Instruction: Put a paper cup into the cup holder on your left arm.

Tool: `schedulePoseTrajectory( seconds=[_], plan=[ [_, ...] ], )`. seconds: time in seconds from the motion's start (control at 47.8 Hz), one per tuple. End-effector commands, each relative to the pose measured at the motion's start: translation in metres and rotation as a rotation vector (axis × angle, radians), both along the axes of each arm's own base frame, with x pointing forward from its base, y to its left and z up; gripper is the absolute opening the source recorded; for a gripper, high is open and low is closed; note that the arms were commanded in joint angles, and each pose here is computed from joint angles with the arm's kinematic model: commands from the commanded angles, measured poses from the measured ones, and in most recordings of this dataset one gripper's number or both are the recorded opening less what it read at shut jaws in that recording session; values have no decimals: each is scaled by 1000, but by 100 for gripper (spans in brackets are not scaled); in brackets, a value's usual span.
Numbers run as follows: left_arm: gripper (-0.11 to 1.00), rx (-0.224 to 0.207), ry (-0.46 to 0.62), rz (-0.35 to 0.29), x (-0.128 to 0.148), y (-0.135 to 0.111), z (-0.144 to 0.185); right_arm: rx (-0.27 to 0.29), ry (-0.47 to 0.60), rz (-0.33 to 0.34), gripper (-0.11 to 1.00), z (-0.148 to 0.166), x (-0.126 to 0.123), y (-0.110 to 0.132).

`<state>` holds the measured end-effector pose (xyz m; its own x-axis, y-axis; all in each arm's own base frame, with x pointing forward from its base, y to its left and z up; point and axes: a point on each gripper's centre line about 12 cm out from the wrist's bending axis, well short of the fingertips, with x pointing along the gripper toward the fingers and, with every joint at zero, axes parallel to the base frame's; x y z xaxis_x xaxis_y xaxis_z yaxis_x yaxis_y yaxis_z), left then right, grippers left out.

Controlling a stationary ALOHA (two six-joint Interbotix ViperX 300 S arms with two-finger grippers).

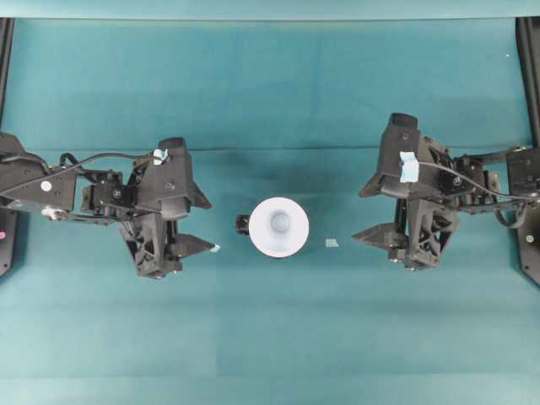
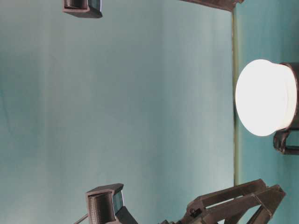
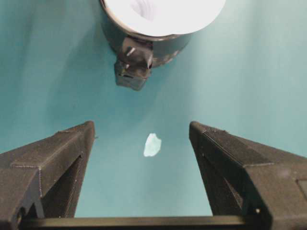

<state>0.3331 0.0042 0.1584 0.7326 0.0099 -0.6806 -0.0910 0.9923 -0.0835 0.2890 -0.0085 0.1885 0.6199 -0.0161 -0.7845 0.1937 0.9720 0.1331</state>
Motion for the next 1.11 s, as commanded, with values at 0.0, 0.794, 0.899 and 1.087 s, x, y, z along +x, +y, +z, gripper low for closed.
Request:
schedulePoseTrajectory(
  seconds=[0.0, 0.794, 0.899, 1.087],
  plan=[
    [85, 0, -32, -3, 5, -1, 6, 4, -25, -1, 88, 4, 3, 1],
    [85, 1, -37, -4, 5, -1, 5, 4, -23, -3, 88, 2, 4, 0],
    [85, 0, -38, -5, 5, -2, 5, 4, -23, -3, 88, 2, 4, 0],
    [85, 0, -37, -5, 5, -2, 5, 4, -25, -1, 88, 2, 4, 1]
  ],
)
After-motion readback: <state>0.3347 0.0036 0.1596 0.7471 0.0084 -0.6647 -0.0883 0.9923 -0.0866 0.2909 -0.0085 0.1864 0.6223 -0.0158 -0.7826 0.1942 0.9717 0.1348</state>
